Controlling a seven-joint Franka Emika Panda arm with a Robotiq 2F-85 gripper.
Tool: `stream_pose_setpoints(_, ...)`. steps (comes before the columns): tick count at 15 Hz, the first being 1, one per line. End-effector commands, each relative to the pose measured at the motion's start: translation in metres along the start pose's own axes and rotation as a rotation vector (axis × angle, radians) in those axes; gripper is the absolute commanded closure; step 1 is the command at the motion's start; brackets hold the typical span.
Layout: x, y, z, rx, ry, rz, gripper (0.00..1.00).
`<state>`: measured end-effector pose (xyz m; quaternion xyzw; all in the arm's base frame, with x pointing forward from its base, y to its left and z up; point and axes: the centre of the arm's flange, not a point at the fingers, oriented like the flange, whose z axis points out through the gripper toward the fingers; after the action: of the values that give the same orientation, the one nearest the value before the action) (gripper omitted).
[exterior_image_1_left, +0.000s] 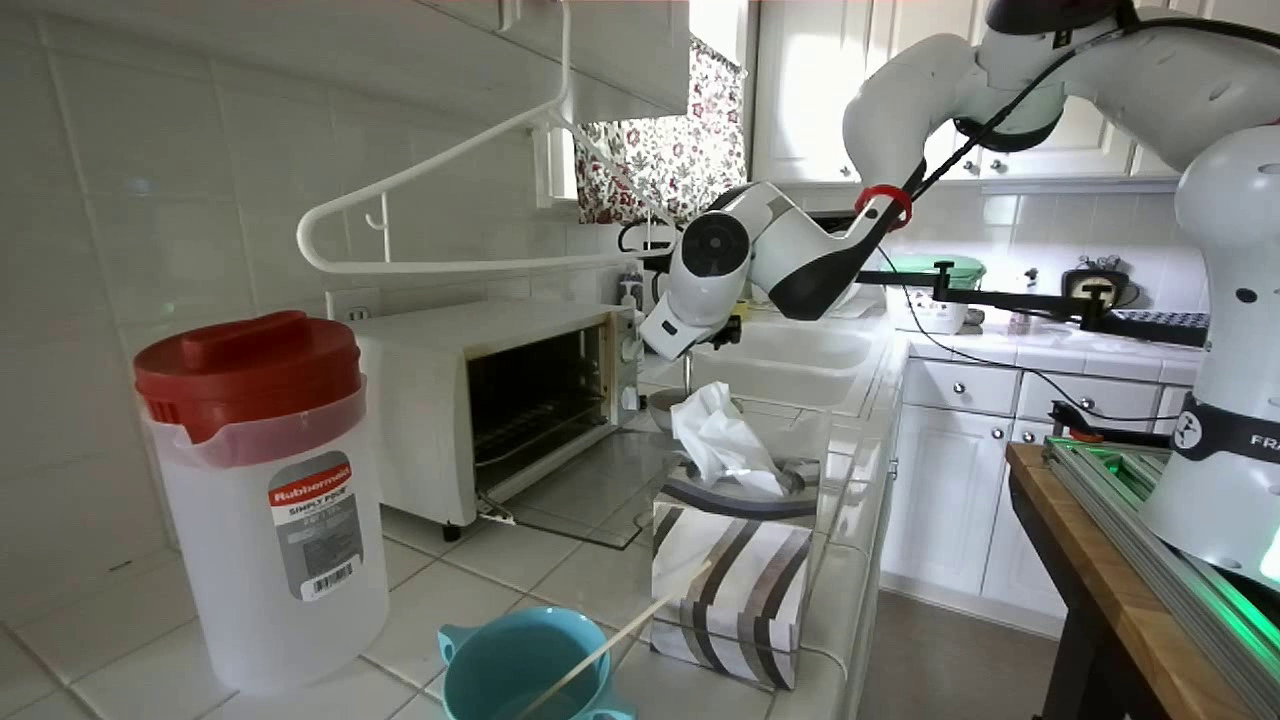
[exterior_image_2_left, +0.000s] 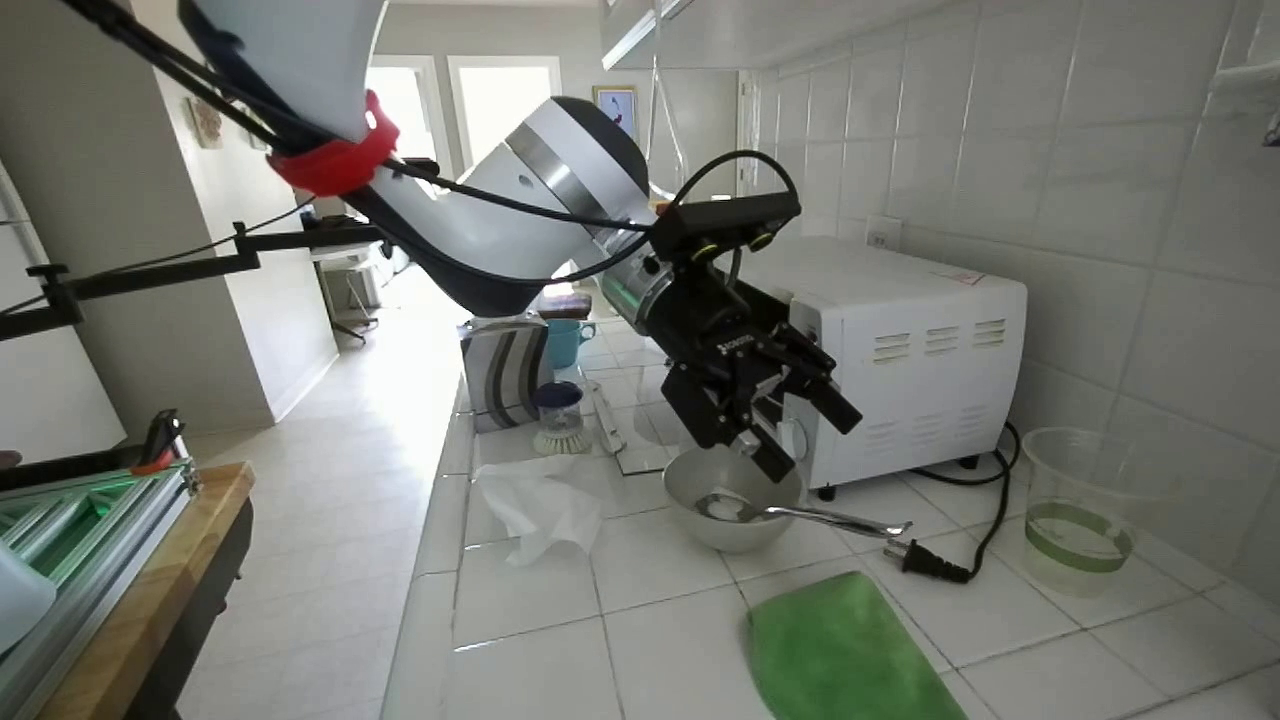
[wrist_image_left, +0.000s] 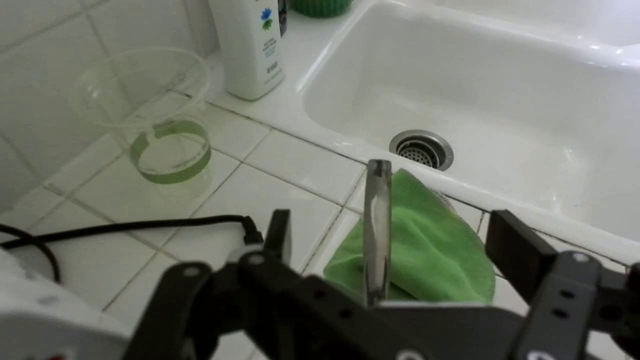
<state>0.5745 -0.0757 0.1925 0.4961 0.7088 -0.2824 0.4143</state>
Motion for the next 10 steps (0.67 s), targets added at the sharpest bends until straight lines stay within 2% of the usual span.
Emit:
stream_pose_setpoints(1,-0.01,-0.002,-0.006,0.01,0.029,-0.01,0.0)
stream_pose_setpoints(4,-0.022,-0.006,-0.005,0.028,0.091,0.019,0.0)
stream_pose_setpoints(10,-0.047,-0.022,0.023,0.03,0.293,0.083,0.0)
